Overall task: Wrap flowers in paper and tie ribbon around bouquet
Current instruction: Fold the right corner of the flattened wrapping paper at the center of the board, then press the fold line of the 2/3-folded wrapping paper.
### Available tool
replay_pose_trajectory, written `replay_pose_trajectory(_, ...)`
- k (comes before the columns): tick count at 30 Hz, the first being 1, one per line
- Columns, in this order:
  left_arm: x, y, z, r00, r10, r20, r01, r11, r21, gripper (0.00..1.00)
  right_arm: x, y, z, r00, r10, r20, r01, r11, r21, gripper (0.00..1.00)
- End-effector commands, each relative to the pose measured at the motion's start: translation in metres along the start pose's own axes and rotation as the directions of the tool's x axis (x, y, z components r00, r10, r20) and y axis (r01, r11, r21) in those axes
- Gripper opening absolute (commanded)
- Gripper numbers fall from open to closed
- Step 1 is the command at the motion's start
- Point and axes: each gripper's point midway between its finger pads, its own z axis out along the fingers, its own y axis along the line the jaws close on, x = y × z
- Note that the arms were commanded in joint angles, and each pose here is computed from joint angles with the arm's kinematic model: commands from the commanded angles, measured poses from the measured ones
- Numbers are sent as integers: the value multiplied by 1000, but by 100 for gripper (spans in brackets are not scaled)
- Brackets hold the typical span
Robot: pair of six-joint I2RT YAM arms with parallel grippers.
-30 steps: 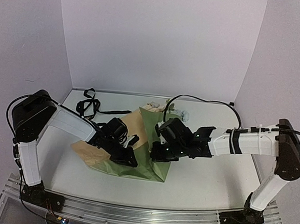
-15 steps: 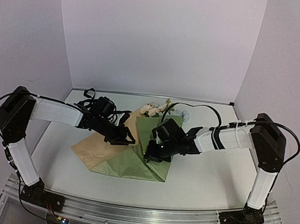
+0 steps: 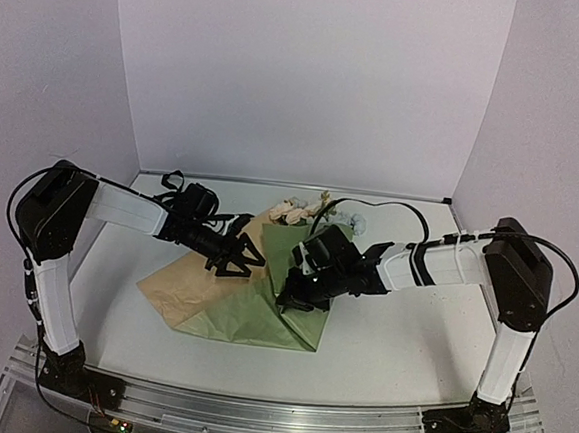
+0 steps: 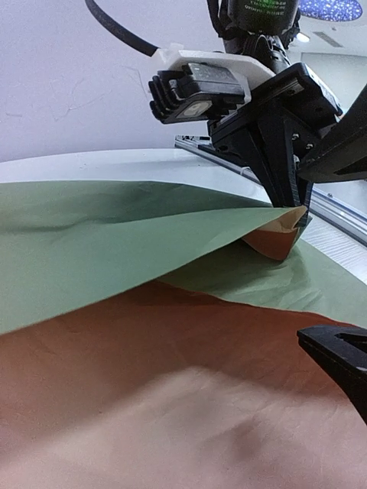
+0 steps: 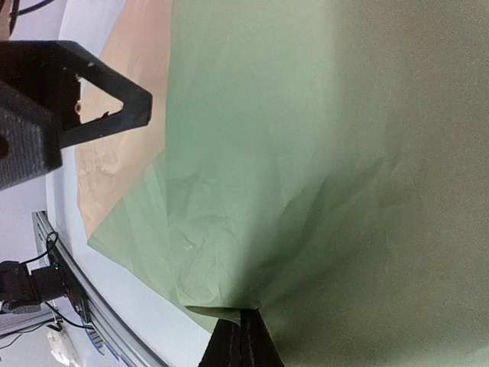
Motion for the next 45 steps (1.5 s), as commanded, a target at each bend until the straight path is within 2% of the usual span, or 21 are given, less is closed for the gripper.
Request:
replay_pose_trajectory(1, -21, -21, -8, 998, 65, 4, -65, 991, 116, 67, -1, 15, 3, 999, -31, -24, 29, 996, -81, 0)
replay_pose_trajectory(6, -29, -11, -6, 998, 63, -2, -62, 991, 118, 67, 8, 21, 5, 997, -40, -71, 30, 991, -128, 0)
replay_pose_trajectory(14, -44, -2, 9, 995, 95, -39, -90, 989, 121, 59, 11, 15, 12, 994, -39, -100, 26, 991, -134, 0)
replay_pose_trajectory(19, -52, 2, 16, 994, 97, -49, -90, 988, 125, 43, 11, 12, 13, 994, -39, -99, 26, 992, -124, 0)
replay_pose_trajectory(21, -55, 5, 17, 995, 96, -41, -91, 990, 108, 29, 10, 11, 15, 994, -35, -99, 23, 992, -123, 2)
replay_pose_trajectory(25, -62, 12, 18, 995, 99, -17, -98, 994, 54, 9, 8, 14, 14, 995, -31, -94, 19, 992, -124, 13)
replay_pose_trajectory(27, -65, 15, 16, 995, 104, 1, -104, 994, 25, 3, 7, 14, 12, 996, -28, -87, 17, 992, -124, 24)
replay_pose_trajectory(29, -67, 16, 14, 993, 114, 19, -114, 994, 0, 0, 6, 16, 6, 997, -28, -79, 18, 992, -126, 39)
replay_pose_trajectory(32, -70, 16, 10, 991, 129, 41, -128, 991, -30, 0, 5, 19, -2, 998, -24, -64, 16, 992, -127, 48)
replay_pose_trajectory(35, -72, 17, 9, 991, 129, 46, -127, 991, -45, 0, 7, 16, -10, 998, 2, -55, -9, 993, -118, 48)
replay_pose_trajectory(40, -75, 18, 4, 990, 127, 60, -123, 990, -68, 0, 20, -4, -19, 998, 41, -41, -44, 996, -81, 36)
replay_pose_trajectory(45, -77, 19, 0, 990, 123, 66, -117, 989, -96, 0, 33, -22, -9, 996, 76, -53, -79, 995, -62, 27)
